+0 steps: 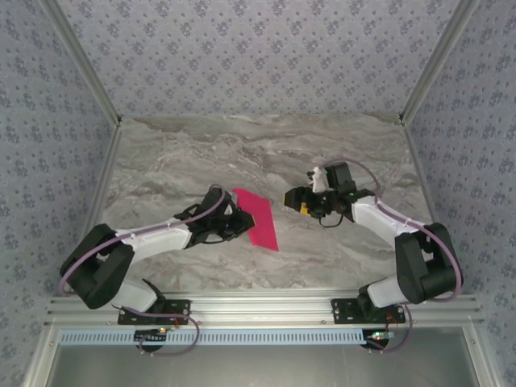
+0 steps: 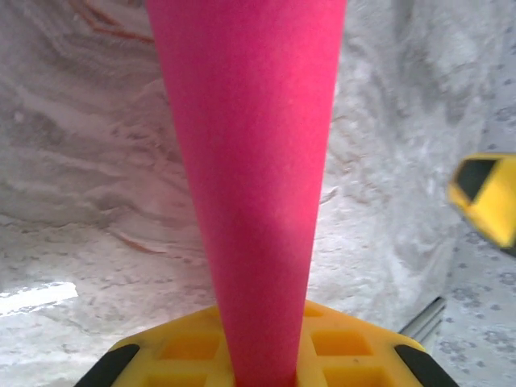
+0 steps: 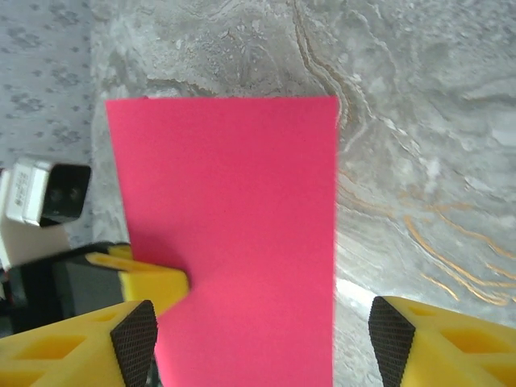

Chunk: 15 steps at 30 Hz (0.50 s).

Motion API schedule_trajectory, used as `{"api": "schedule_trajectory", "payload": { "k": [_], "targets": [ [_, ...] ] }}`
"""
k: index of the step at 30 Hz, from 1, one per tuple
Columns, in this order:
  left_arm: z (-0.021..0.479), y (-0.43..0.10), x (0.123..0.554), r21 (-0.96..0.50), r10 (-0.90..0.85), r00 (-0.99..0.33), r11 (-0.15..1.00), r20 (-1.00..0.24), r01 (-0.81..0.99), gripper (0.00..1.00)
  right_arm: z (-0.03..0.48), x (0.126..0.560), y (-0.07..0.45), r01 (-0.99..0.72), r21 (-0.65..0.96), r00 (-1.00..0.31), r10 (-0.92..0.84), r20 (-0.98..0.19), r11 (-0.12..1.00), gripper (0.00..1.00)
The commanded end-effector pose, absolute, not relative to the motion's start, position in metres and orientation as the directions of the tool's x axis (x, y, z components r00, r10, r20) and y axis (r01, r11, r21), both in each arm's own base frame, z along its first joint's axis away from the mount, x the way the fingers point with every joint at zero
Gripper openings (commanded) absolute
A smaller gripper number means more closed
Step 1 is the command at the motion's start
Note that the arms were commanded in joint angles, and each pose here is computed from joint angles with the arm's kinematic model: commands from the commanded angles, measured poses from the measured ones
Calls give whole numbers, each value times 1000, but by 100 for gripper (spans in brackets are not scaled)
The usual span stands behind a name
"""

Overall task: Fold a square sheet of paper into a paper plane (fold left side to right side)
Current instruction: Pick up the square sheet of paper from the center of the table, then place a square sheet of paper at the center of the table.

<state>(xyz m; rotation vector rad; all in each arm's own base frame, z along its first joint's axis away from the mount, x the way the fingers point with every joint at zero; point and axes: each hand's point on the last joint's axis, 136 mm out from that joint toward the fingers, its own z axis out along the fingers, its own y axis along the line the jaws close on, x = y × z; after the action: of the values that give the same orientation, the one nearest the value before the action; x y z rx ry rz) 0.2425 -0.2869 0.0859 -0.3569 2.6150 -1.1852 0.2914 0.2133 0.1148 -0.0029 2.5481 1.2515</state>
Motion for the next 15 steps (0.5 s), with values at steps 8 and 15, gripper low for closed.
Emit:
{"api": "schedule_trajectory", "payload": {
  "k": [8, 15],
  "targets": [
    [217, -304, 256, -913, -326, -907, 387, -265, 127, 14, 189, 292, 221, -291, 925, -918, 201, -342, 243, 83],
    [250, -309, 250, -933, -309, -907, 307, -286, 190, 14, 215, 297, 228, -303, 939, -918, 215, -334, 162, 84]
  ]
}}
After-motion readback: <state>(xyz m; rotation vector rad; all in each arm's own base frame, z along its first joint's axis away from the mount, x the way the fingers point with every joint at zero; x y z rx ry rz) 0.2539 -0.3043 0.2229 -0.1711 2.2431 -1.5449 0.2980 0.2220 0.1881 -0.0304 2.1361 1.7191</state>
